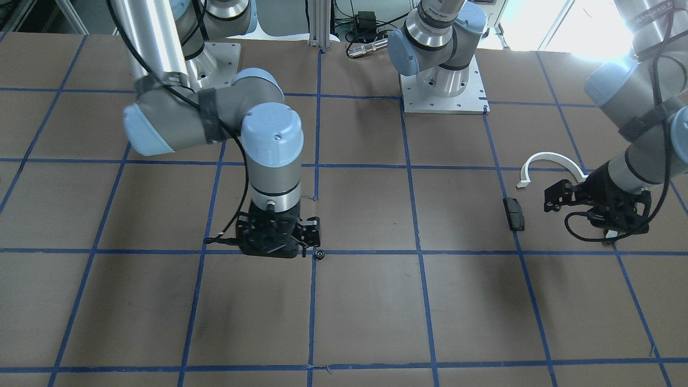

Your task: Place bearing gear from tray to pile

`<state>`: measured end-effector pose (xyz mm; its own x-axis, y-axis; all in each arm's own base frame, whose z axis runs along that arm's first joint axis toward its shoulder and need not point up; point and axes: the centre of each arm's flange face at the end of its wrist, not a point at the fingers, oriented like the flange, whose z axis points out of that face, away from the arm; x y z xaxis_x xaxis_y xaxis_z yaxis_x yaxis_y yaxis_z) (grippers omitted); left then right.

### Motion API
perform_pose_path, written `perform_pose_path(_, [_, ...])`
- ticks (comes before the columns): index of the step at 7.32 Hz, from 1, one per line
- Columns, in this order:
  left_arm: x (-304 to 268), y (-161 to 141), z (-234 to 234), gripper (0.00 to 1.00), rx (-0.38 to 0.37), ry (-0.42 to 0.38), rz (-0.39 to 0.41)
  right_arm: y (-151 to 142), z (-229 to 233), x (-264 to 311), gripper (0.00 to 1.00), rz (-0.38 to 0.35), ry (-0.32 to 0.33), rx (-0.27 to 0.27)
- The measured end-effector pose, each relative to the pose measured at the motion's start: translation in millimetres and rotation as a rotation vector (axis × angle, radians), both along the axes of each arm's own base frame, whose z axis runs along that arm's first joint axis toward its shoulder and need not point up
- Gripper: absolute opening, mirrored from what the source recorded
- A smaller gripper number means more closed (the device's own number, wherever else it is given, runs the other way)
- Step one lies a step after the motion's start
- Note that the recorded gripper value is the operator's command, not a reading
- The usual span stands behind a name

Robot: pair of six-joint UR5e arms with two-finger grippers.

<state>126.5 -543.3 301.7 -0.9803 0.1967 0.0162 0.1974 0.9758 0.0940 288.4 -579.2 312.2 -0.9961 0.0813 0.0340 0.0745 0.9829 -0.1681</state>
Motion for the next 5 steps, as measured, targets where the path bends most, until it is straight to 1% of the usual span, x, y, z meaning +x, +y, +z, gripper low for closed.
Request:
perform_pose_path(1, [-41,-13,2,1.0,-0.01,0.018,0.003,-7,54,-41,1.0,-0.013,0.012,0.02])
perform_pose_path(2, [-87,-23,-4,1.0,-0.015,0.039,0.036,-4,102,-77,1.0,0.001,0.024,0.031])
perform_pose_path(3, [-141,-30,-11,1.0,-0.029,0.041,0.081,4,141,-113,1.0,0.01,0.034,0.046])
perform_pose_path(4, [-200,-33,-17,1.0,-0.061,0.035,0.124,16,167,-145,1.0,-0.008,0.038,0.068])
perform_pose_path(5, [-255,-31,-26,1.0,-0.089,0.033,0.171,29,188,-168,1.0,-0.024,0.04,0.077])
